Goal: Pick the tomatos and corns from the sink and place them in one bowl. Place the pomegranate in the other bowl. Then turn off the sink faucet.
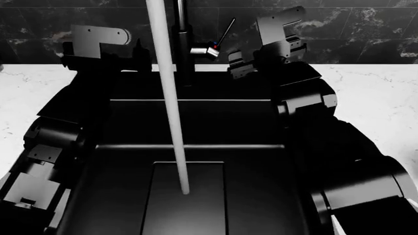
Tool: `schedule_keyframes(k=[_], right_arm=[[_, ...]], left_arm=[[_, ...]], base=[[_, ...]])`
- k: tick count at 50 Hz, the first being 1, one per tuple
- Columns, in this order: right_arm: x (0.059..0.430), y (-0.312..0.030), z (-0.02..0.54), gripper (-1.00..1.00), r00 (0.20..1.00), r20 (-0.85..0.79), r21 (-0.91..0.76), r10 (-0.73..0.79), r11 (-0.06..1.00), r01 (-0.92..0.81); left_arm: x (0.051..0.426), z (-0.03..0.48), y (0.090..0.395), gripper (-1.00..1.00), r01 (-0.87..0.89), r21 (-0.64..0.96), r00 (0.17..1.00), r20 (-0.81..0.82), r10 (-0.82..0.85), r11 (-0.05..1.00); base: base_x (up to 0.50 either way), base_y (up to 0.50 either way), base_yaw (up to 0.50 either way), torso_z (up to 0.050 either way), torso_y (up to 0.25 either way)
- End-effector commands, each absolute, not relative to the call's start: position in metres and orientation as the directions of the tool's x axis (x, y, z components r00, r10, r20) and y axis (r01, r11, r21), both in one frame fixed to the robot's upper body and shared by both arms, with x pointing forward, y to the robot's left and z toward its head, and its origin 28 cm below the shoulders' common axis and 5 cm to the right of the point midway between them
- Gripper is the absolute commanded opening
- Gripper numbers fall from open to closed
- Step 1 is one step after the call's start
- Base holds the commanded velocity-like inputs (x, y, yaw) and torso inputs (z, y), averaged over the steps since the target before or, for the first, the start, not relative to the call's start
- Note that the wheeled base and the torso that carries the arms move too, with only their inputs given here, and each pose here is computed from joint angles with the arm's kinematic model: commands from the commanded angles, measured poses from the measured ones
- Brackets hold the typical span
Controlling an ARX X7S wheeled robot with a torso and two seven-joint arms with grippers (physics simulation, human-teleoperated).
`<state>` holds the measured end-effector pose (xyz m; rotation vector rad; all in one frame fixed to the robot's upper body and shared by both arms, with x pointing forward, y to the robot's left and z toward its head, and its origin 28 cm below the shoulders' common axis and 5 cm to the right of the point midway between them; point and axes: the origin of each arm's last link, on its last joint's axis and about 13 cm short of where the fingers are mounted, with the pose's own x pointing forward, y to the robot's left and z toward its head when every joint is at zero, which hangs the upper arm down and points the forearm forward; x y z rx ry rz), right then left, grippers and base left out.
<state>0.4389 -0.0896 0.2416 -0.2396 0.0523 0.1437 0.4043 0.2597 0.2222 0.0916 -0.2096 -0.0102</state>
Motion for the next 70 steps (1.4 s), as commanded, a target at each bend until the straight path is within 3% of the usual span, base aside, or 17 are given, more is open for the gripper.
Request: schedule_keyframes(k=[1,70], right_arm=[[0.439,-0.084,0.25,1.0,0.986,-0.064,-0.254,0.155,0.953,-0.166],[0.435,-0.047,0.253,1.0,0.927,-0.038,-0.265,0.373,0.891,-0.369]], left_arm=[[0.402,0.223,0.262,1.0,0.0,0.082,0.977,0.214,-0.017,0.997],[0.398,0.216,0.284,1.0,-0.042,0.056,0.98,0.199,0.03,0.998]], base=[[0.0,0.0,0.0,0.0,0.0],[0.0,0.0,0.0,0.0,0.0]])
